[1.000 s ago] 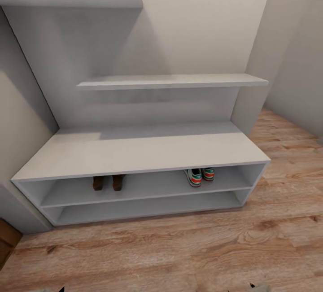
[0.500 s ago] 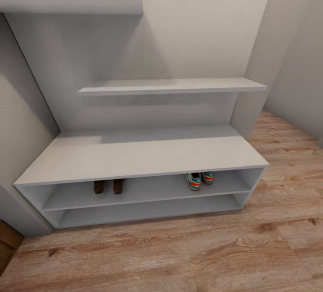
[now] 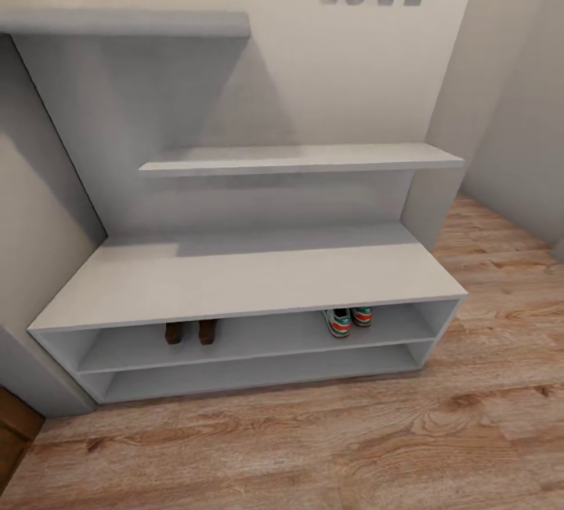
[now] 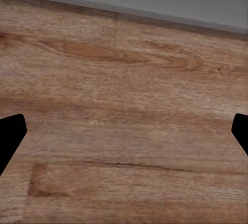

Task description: Pick up the two gym shoes and the two sandals from the corridor floor and place them onto the hallstand (shoe rack) in the corridor, making sure they are on the rack and not on the floor. Arrange them so the two gym shoes are next to each other and the two sandals are next to each other.

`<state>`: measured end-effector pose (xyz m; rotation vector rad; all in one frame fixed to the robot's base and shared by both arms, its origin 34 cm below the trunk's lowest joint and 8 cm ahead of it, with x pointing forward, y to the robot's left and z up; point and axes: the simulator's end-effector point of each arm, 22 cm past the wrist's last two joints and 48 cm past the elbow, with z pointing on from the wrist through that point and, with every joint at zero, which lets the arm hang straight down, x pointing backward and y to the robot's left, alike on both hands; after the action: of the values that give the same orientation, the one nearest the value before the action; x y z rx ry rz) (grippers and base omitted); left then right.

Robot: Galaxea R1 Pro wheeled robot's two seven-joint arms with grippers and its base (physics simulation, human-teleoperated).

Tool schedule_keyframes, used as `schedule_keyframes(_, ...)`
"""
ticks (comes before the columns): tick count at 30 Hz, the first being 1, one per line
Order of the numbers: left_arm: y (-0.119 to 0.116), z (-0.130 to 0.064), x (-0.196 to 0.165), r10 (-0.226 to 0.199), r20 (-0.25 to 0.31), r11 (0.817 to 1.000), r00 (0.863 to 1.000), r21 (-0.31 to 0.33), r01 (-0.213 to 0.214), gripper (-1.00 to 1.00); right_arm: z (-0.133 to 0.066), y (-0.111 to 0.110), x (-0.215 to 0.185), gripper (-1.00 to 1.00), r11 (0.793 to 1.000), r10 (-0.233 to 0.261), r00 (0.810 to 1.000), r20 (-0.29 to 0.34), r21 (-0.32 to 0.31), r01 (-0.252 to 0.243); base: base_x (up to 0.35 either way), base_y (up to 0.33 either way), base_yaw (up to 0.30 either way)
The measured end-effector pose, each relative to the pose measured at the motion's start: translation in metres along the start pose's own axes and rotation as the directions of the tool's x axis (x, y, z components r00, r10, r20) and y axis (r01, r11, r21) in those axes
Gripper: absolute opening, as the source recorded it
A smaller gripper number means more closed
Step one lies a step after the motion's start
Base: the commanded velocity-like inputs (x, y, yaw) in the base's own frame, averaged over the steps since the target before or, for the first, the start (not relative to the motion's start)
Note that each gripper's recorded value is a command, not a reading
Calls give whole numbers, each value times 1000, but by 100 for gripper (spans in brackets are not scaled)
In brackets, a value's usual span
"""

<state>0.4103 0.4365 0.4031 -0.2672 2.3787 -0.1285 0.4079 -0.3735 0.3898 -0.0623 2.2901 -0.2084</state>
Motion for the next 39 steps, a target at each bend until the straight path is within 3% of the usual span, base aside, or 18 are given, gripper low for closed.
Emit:
schedule_keyframes(9, -3, -11, -13, -1, -2, 1000, 1000, -1, 1, 100, -11, 20, -14, 100, 1000, 22, 1000, -5, -23, -22, 0, 0, 0)
schedule_keyframes(18, -3, -23, -22, -4, -13, 1000, 1000, -22, 4, 100, -23, 27, -26, 100, 999, 31, 999, -11, -32, -31, 0, 0, 0)
schedule_keyframes(30, -7, -48, -1, -32, -96, 999, 995, -42, 28, 100, -51, 31, -23, 100, 998, 33, 998, -49, -44, -36, 0, 0, 0)
schedule_keyframes(39, -25, -65, 19, -40, -166, 999, 985, -29, 36, 100, -68, 35, -27, 100, 998, 38, 997, -64, -49, -41, 0, 0, 0)
